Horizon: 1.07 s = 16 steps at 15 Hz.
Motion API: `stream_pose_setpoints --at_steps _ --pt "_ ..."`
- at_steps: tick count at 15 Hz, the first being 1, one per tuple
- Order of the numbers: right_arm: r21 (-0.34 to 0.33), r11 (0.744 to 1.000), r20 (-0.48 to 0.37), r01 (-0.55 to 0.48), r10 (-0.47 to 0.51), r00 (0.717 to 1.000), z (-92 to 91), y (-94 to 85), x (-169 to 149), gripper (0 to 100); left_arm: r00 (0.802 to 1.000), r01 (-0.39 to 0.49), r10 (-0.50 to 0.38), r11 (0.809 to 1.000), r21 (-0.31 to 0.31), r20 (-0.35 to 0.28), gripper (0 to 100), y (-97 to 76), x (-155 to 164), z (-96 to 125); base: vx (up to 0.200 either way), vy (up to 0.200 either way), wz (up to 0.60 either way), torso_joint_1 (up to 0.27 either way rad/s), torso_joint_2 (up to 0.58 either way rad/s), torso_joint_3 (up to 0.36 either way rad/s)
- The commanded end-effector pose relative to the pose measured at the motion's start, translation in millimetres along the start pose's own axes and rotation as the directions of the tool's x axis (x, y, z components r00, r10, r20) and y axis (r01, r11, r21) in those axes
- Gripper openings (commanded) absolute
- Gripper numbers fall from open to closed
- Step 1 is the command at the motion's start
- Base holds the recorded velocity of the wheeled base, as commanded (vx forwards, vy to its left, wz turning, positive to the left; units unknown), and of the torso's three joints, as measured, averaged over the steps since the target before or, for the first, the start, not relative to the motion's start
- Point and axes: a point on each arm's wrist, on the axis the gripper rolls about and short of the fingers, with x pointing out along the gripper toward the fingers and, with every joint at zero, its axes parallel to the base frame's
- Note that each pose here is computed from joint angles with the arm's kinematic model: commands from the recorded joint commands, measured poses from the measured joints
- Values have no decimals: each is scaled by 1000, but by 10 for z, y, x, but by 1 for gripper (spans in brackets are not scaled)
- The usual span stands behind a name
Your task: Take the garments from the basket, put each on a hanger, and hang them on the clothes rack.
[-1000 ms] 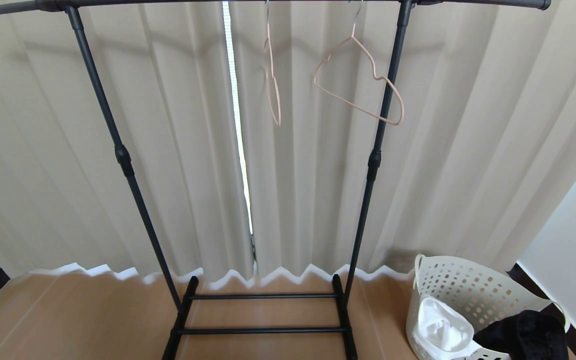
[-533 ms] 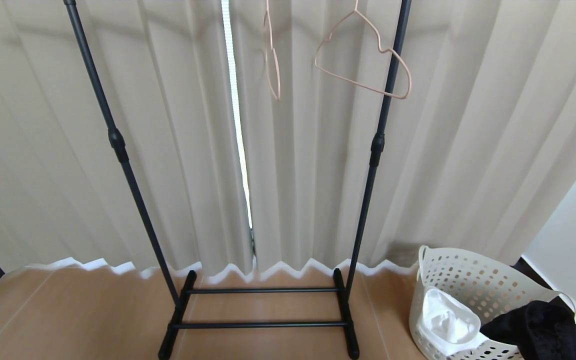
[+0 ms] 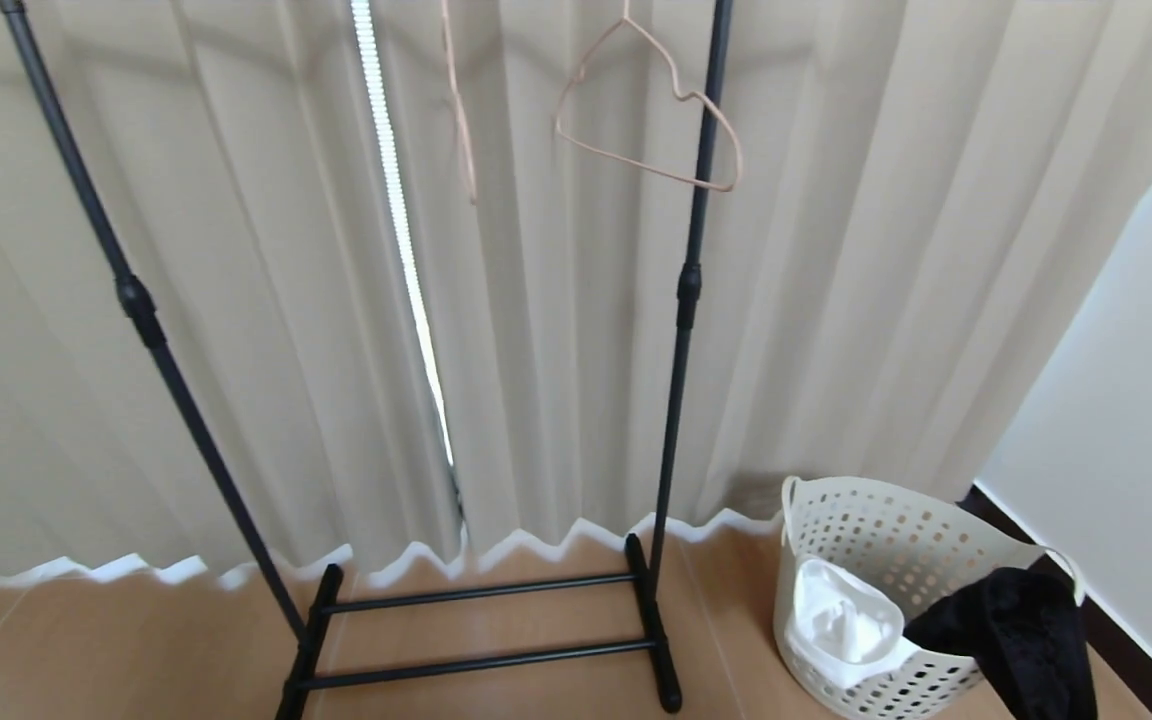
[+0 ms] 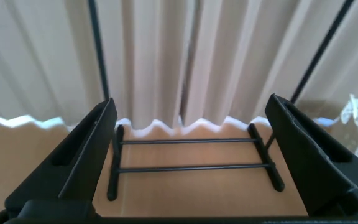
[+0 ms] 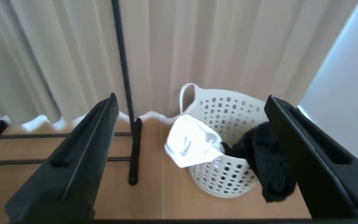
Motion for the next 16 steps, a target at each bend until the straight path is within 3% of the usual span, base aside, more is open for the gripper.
stream_pose_setpoints --at_steps 1,4,8,10,14,16 --pt "-1 1000 -1 0 0 1000 1 0 1 100 1000 -1 1 1000 0 -1 100 0 0 -1 0 0 -600 -2 -2 7" --pt "0 1000 -1 0 0 1000 1 0 1 100 1000 -1 1 1000 1 -1 100 0 0 -1 0 0 0 0 0 0" --pt "0 1000 -1 0 0 1000 1 0 1 100 1000 -1 1 1000 1 -1 100 0 0 -1 0 -200 0 2 1 2" --pt "0 1000 -1 0 0 1000 1 0 1 100 1000 -1 1 1000 1 -1 100 0 0 -1 0 -200 -600 -5 5 5" --pt "0 1000 -1 0 0 1000 1 0 1 100 1000 -1 1 1000 0 -1 100 0 0 -1 0 0 -150 2 1 1" --pt "0 1000 -1 0 0 1000 1 0 1 100 1000 -1 1 1000 0 -1 100 0 0 -1 0 0 -600 0 2 10"
